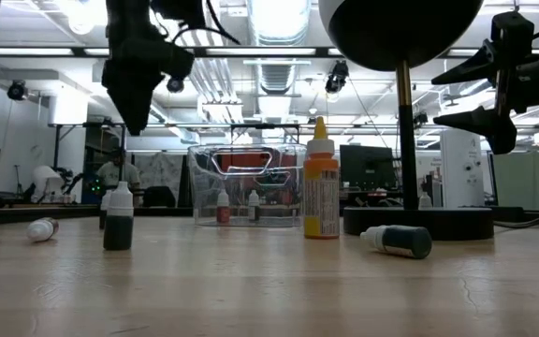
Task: Pick & Place food coloring
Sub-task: Put the small purple food coloring bottle into the transparent bin
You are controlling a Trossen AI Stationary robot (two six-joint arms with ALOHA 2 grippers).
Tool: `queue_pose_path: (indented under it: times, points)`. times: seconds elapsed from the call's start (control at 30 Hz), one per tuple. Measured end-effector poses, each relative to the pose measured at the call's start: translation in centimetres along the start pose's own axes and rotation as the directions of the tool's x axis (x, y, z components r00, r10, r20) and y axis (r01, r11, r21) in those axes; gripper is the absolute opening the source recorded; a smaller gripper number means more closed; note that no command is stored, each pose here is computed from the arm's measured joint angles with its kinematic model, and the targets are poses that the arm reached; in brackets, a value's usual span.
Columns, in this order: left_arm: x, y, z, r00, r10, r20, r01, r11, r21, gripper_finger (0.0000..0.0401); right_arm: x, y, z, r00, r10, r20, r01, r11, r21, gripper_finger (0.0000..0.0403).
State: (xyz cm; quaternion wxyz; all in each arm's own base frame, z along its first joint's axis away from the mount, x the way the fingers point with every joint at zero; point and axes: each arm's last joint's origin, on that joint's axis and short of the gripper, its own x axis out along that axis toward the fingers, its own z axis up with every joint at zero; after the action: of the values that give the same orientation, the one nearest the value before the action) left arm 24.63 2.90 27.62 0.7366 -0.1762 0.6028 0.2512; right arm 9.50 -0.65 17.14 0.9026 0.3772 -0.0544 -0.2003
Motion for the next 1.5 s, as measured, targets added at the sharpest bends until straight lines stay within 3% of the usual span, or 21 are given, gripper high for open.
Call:
queue_pose_path:
  times: [0.3, 1.1, 1.5]
  points:
    - [2.5, -1.1, -0.4, 0.996, 0.039, -0.082, -0.038, 0.999, 0.008, 0.0186, 0.0, 0.0, 0.0, 1.000, 0.000, 0.000, 0.000, 1.000, 0.000, 0.0302]
    - [8.6, -2.6, -3.3, 0.992, 0.021, -0.127, -0.022, 1.000, -0.007, 0.0186, 0.0, 0.0, 0.0, 1.000, 0.000, 0.000, 0.000, 1.000, 0.000, 0.0302]
    - [8.9, -2.7, -3.2, 0.993, 0.024, -0.114, -0.022, 1.000, 0.019, 0.0186, 0.0, 0.0, 0.0, 1.000, 0.000, 0.000, 0.000, 1.000, 0.000, 0.0302]
